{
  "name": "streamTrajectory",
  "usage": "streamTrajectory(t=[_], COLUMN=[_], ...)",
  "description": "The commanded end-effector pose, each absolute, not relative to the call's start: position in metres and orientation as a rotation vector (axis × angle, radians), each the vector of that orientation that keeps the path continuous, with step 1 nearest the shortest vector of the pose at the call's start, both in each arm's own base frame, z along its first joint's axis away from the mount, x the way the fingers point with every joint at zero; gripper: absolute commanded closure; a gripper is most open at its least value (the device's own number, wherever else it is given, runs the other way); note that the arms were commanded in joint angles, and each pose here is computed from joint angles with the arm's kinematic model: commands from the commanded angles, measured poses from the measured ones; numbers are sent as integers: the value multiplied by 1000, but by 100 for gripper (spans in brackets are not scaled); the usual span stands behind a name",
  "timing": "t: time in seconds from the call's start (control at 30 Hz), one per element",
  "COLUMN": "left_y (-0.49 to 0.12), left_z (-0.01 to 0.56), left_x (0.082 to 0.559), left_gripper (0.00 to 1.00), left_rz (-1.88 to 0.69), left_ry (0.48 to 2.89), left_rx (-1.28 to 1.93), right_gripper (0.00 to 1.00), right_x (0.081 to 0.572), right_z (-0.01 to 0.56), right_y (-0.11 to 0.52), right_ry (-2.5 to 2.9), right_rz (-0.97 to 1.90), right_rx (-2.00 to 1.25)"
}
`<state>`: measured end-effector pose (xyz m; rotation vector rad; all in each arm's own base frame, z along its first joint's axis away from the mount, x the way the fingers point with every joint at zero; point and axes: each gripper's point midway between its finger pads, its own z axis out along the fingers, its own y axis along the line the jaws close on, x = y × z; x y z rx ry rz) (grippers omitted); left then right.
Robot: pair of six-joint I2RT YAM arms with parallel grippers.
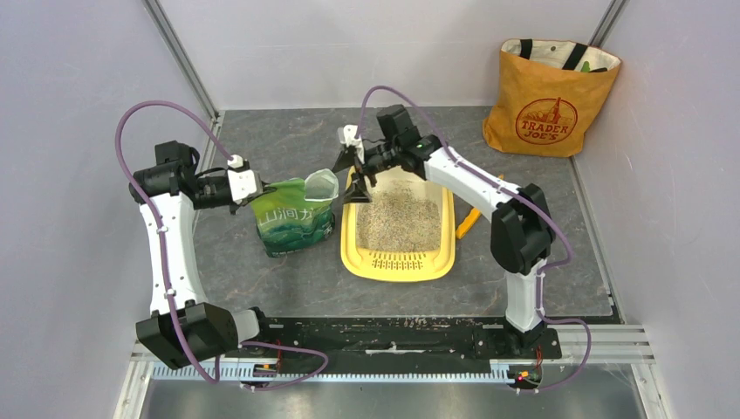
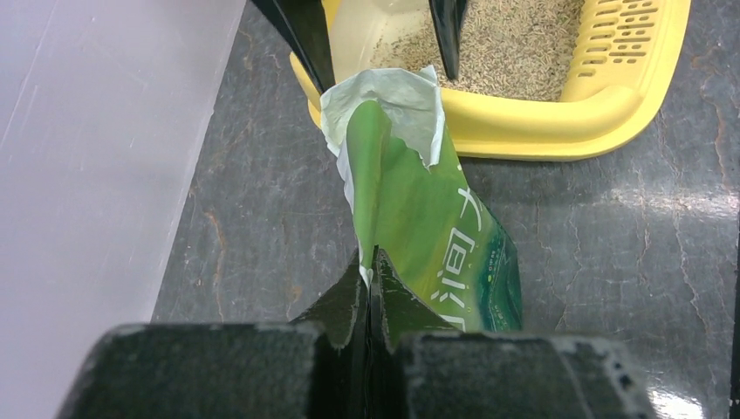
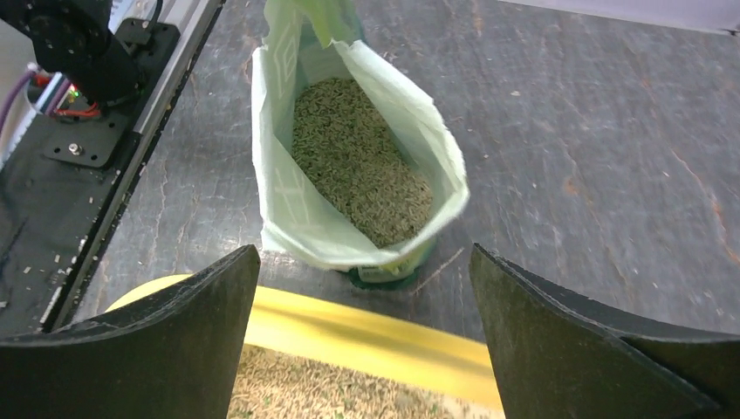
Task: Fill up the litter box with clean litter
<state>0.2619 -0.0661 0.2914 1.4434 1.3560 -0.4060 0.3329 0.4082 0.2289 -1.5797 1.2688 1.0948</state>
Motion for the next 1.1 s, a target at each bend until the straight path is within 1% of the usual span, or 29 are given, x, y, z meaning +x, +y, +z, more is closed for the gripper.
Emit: streamTrajectory(t=[0.0,0.17,0.23,0.27,0.3,0.37,0.4,0.47,0.57,0.7,0.77,0.83,0.87,0.9,0.93,0.97,1.0,1.03,1.07], left_y=[-74,-73,-72,-70,-66,-49,-38,-13,-3,-12,-9,-4,-3,-2,-1,0,1,1,1], left_z=[318,318,316,316,316,324,331,344,345,320,307,296,294,292,292,290,289,287,286], left_x=[258,260,261,263,269,287,296,318,322,310,311,314,314,315,317,319,320,321,321], left_gripper=[98,98,98,98,98,98,98,98,98,98,94,92,92,92,90,87,84,77,71], left_rz=[-344,-347,-352,-354,-336,-272,-262,-124,-42,-187,-232,-272,-292,-310,-325,-338,-351,-365,-379], left_ry=[1206,1209,1221,1233,1244,1305,1375,1432,1457,1547,1624,1700,1727,1753,1771,1790,1801,1814,1823], left_rx=[1462,1458,1452,1439,1427,1337,1234,1097,1041,1022,966,919,907,894,876,860,850,840,827], right_gripper=[3,3,8,17,36,82,100,100,100,100,100,100,97,85,67,55,54,58,67], right_x=[331,337,338,338,338,338,339,342,336,334,334,331,327,323,320,317,316,315,316], right_z=[226,218,226,230,236,241,244,246,243,238,235,234,233,234,235,235,235,235,235], right_y=[435,457,463,465,465,460,456,450,448,454,456,456,456,455,453,453,452,452,451], right_ry=[1062,1031,1012,1009,1007,1025,1040,1083,1136,1239,1298,1353,1389,1413,1439,1455,1468,1475,1481], right_rz=[1066,1084,1096,1107,1116,1112,1109,1121,1177,1266,1309,1355,1390,1425,1456,1477,1490,1491,1486], right_rx=[-1649,-1609,-1569,-1550,-1531,-1518,-1511,-1488,-1483,-1427,-1401,-1390,-1387,-1386,-1381,-1376,-1369,-1365,-1357])
